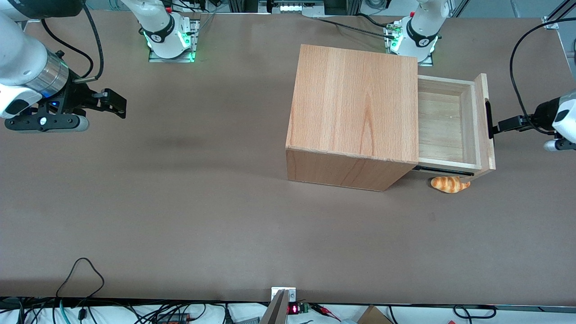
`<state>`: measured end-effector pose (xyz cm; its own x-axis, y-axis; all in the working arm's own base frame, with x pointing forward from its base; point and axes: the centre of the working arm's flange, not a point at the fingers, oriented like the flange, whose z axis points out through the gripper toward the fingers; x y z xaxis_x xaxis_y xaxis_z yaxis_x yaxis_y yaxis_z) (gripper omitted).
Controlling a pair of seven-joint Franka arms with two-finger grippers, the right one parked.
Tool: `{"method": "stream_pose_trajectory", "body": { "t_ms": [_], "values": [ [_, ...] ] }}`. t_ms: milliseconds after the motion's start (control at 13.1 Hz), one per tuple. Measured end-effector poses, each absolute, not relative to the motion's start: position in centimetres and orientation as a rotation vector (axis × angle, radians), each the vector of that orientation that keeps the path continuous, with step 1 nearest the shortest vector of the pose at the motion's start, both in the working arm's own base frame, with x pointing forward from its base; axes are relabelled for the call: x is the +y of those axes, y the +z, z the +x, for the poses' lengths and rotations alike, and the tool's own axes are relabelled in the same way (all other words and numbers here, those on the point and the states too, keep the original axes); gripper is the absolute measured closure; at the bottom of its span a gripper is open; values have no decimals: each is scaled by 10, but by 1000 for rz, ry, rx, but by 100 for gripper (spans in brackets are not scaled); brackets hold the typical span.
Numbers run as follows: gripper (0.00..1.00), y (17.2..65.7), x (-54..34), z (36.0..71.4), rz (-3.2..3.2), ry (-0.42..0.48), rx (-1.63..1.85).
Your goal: Open top drawer with left arm
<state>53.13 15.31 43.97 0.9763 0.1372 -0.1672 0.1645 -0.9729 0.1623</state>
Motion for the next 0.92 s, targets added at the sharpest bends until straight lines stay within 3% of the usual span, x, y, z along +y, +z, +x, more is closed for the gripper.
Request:
{"method": "stream_pose_trajectory", "body": {
  "t_ms": [918],
  "values": [
    [0, 532, 121, 547, 2975, -144, 86]
  ]
}}
